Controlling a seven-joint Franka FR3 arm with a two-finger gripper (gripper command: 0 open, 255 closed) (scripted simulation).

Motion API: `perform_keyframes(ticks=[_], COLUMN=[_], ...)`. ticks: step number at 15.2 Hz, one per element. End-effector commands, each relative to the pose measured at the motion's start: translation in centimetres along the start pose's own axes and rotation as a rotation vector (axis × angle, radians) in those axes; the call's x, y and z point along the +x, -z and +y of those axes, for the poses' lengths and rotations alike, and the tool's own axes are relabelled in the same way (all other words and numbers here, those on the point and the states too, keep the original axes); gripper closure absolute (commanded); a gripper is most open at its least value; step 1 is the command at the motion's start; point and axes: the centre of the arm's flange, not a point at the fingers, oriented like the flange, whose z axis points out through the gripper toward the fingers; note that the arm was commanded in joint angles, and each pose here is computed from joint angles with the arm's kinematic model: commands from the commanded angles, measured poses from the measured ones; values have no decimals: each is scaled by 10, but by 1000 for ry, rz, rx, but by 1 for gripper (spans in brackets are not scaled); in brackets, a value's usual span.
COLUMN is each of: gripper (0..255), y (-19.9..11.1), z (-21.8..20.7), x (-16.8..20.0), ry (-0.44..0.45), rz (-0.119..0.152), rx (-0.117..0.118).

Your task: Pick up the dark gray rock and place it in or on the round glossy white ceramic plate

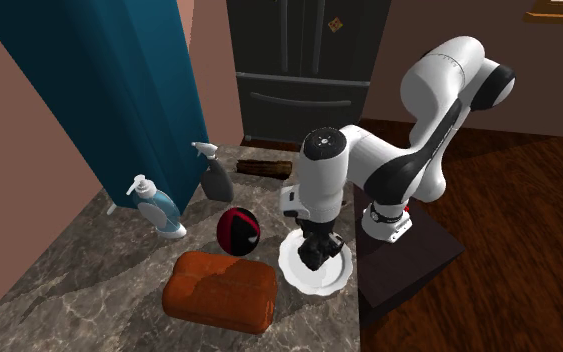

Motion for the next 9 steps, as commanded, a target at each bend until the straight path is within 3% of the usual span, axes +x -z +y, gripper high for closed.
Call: perform_keyframes(ticks=[1, 6, 7, 9], gripper=[255, 255, 0, 0], y=[-5, -5, -5, -5], z=[1, 1, 1, 2], x=[0, 0, 0, -1], ry=[0, 0, 0, 0], rz=[-10, -10, -9, -9], rx=[0, 0, 0, 0])
